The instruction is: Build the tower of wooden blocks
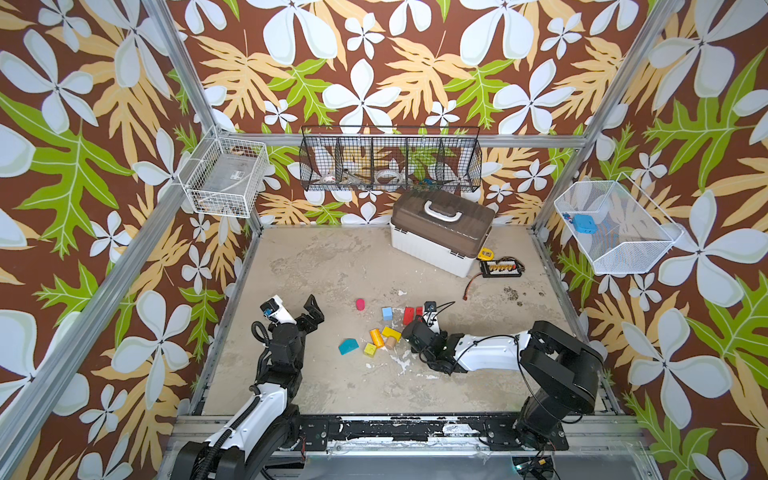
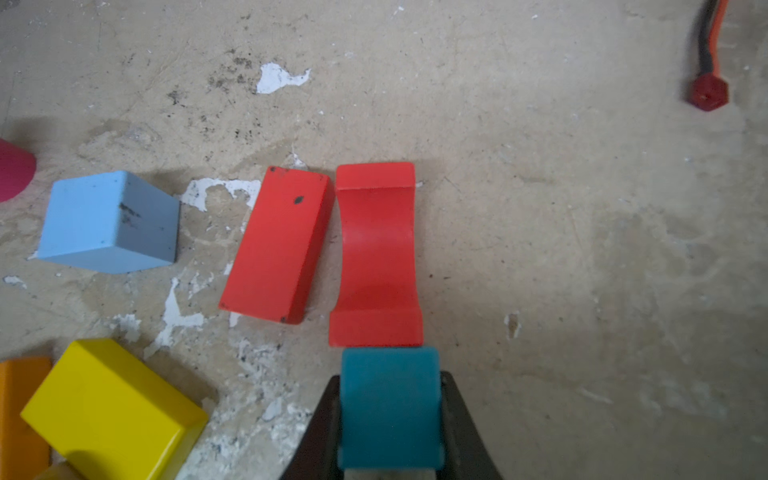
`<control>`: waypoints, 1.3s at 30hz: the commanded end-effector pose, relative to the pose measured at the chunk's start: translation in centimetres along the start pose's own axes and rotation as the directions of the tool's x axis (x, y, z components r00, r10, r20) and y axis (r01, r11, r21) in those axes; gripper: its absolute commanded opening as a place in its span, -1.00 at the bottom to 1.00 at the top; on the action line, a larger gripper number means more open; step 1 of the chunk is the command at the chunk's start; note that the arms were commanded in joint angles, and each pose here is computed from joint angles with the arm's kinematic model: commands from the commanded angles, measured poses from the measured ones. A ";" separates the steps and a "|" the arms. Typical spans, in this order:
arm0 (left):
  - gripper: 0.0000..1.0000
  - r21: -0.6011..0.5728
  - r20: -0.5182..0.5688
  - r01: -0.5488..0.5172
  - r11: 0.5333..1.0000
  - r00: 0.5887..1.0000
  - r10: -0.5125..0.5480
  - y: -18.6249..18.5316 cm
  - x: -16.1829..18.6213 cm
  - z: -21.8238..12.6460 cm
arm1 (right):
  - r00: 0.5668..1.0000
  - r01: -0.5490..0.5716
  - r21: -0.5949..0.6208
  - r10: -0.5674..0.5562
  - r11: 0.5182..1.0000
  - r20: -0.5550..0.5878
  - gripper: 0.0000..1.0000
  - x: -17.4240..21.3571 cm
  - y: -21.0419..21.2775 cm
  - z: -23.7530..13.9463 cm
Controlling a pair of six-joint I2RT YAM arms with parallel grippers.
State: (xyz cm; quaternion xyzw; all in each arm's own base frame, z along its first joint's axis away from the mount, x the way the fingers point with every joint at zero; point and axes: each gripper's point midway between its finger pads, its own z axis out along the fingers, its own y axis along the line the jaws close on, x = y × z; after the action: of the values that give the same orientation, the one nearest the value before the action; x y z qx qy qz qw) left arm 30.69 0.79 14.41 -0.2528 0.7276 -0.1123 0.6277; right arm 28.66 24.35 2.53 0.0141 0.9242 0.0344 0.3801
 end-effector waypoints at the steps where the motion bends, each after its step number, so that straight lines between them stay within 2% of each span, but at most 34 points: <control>1: 0.99 0.015 0.019 0.003 1.000 1.000 -0.003 -0.4 -0.5 0.0 | 0.998 0.038 0.003 -0.037 0.999 -0.056 -0.72 1.1 -0.1 0.2; 6: 0.99 0.015 0.020 0.006 1.000 1.000 -0.006 -0.5 -0.6 0.1 | 0.998 0.002 0.011 -0.001 1.000 -0.066 -0.70 1.6 -1.4 -0.6; 10: 0.99 0.015 0.018 0.003 1.000 1.000 -0.003 -0.5 -0.6 0.1 | 0.997 -0.033 -0.023 0.031 0.999 -0.076 -0.58 2.1 -1.8 -1.4; 17: 0.99 0.016 0.017 0.003 1.000 1.000 -0.003 -0.5 -0.6 0.1 | 0.996 -0.015 -0.006 0.015 1.000 -0.083 -0.51 2.2 -2.1 -1.5; 29: 0.99 0.027 0.008 -0.004 1.000 1.000 0.004 -0.8 -0.4 0.2 | 0.999 -0.017 0.002 0.017 1.000 -0.048 0.31 0.2 -2.3 -3.2; 34: 0.99 0.072 0.004 -0.012 0.997 1.000 0.012 -1.5 -0.3 0.0 | 1.000 -0.023 0.002 0.023 1.000 0.012 0.47 -2.2 -2.2 -5.5; 39: 0.99 0.102 -0.016 -0.014 0.995 1.000 0.015 -1.9 0.1 0.0 | 0.999 -0.003 -0.067 0.006 0.998 0.044 0.56 -4.7 0.5 -7.0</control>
State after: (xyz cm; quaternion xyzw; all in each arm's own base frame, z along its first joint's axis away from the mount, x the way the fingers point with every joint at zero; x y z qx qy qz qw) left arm 30.99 -0.22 14.57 -0.2328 0.7327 -0.1327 0.6256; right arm 26.82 23.87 9.96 0.0213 0.9149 0.0764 0.3959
